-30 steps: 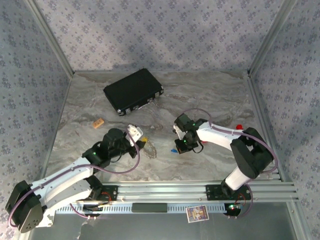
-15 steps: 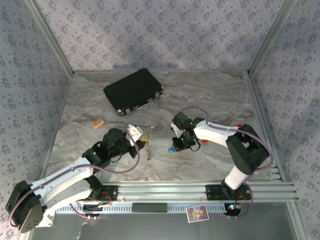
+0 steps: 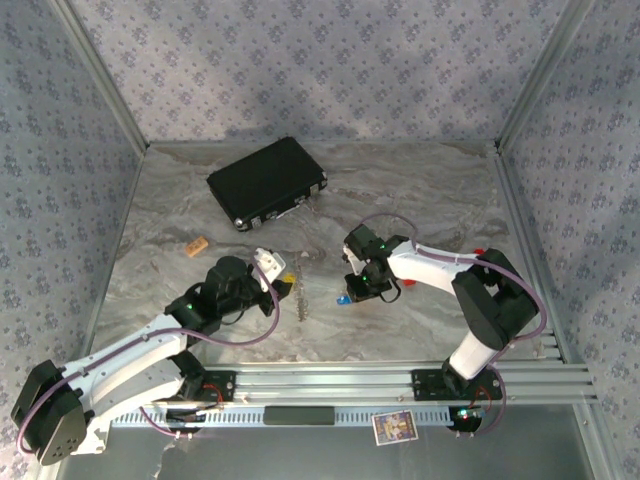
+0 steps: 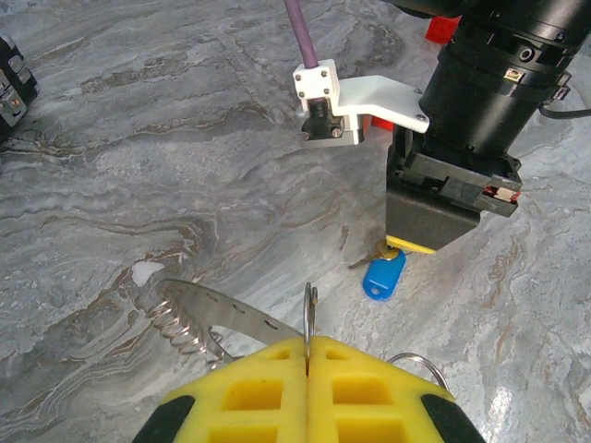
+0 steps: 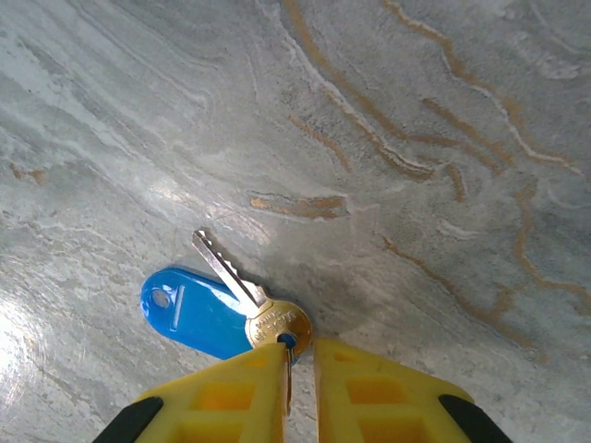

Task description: Put the keys on the keyring

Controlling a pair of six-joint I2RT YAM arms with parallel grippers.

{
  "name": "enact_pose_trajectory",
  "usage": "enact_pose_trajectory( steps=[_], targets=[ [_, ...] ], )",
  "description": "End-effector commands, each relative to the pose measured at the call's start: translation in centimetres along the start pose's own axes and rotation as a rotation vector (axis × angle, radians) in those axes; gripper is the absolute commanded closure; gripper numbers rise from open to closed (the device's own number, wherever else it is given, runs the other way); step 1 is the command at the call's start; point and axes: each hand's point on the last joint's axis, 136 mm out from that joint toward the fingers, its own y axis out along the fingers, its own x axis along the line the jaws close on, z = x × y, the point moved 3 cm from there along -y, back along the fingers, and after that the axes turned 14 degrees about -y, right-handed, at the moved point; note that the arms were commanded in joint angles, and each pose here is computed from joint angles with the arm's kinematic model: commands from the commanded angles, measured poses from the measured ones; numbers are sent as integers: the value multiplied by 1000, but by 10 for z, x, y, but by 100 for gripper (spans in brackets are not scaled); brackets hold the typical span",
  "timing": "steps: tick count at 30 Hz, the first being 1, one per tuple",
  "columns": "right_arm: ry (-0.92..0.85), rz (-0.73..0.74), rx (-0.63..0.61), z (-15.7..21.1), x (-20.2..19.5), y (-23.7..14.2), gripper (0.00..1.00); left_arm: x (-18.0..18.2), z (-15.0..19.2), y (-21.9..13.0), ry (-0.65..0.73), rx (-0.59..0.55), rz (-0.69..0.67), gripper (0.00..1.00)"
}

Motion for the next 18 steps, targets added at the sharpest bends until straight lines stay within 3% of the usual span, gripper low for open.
enact_pose_trajectory(
  steps=[1,12,18],
  targets=[
    [-8,24,-13,-4,2,-10,83,-10,-18,-1,4,-66,46,100],
    [-30,35,0,-5,5,-9,87,-8,-17,-1,-4,-62,37,100],
    [-35,52,7,-4,3,-7,84,-8,-17,0,-4,-59,35,100]
  ],
)
